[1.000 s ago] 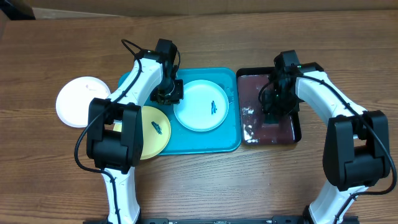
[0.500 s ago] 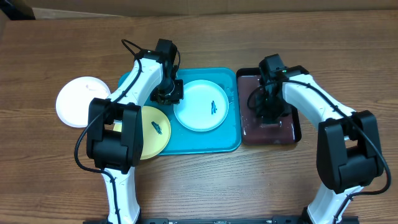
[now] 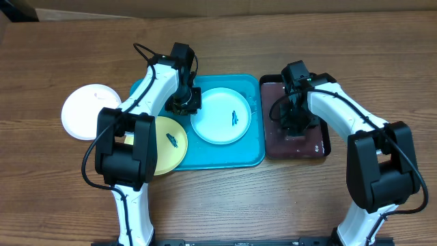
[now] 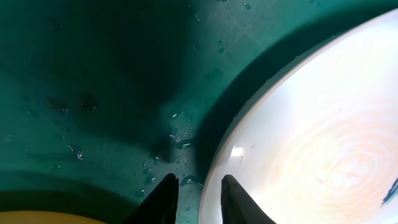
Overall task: Clean dirty plates on tray and stack at the side
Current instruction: 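Rub the sponge across the dark tray with the right gripper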
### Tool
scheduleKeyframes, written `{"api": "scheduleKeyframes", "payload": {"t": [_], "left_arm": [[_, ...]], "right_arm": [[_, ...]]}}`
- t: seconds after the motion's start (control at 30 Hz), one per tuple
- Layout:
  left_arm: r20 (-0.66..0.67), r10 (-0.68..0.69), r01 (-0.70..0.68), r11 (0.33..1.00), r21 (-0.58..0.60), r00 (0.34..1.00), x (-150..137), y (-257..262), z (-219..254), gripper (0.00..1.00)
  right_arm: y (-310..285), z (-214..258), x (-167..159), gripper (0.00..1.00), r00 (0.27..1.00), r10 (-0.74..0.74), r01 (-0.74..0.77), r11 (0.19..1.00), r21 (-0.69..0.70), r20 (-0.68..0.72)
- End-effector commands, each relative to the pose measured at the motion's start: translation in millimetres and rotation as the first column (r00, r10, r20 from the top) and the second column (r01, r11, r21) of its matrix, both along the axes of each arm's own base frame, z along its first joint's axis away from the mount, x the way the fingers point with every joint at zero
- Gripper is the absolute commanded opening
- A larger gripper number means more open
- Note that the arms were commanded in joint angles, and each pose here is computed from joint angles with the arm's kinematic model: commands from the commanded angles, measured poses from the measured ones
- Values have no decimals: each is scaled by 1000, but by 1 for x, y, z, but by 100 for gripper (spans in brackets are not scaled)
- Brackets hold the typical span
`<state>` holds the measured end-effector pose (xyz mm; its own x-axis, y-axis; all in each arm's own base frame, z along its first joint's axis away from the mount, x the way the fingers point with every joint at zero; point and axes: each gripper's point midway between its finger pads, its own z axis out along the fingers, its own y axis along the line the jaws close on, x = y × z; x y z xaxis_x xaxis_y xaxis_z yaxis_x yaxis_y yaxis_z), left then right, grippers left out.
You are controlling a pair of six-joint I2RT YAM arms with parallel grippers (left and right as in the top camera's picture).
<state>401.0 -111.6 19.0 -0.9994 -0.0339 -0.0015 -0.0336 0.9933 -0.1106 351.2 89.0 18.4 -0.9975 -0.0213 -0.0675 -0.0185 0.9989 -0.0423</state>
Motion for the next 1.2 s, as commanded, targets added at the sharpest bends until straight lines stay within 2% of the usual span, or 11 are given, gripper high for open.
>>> {"api": "scheduleKeyframes", "payload": {"t": [0.0, 0.07, 0.13, 0.2, 0.57, 0.93, 1.0, 1.03, 1.07, 1.17], "left_arm": [[-15, 17, -17, 1000, 13, 1000, -1, 3, -7, 26], [-15, 17, -17, 1000, 13, 1000, -1, 3, -7, 26], [-14, 17, -17, 1000, 14, 1000, -1, 3, -7, 26], [-12, 17, -16, 1000, 14, 1000, -1, 3, -7, 27], [21, 19, -19, 1000, 20, 1000, 7, 4, -7, 32], [7, 29, -29, 999, 34, 1000, 0, 8, -18, 28], [6, 34, -34, 999, 35, 999, -1, 8, -22, 23], [9, 35, -35, 999, 33, 999, -1, 8, -23, 12], [10, 35, -35, 999, 33, 999, 0, 8, -22, 8], [11, 47, -47, 998, 32, 999, 3, 12, -16, 4]], "right_arm": [[-1, -8, -5, 43, 1000, -16, 16, 1000, -9, -5], [-2, -10, -6, 32, 1000, -22, 22, 1000, -8, -4], [-1, -10, -4, 15, 1000, -22, 22, 1000, -6, 2], [0, -6, 1, 4, 1000, -22, 22, 1000, -1, 19], [8, 66, 29, 4, 993, -20, 17, 999, 31, 120], [6, 68, 21, 4, 996, -19, 17, 1000, 20, 86], [6, 68, 21, 4, 996, -15, 13, 1000, 20, 86], [6, 68, 21, 4, 996, -15, 14, 1000, 19, 86], [6, 68, 20, 4, 996, -15, 14, 1000, 19, 85], [6, 69, 20, 4, 996, 6, -8, 1000, 15, 84]]}}
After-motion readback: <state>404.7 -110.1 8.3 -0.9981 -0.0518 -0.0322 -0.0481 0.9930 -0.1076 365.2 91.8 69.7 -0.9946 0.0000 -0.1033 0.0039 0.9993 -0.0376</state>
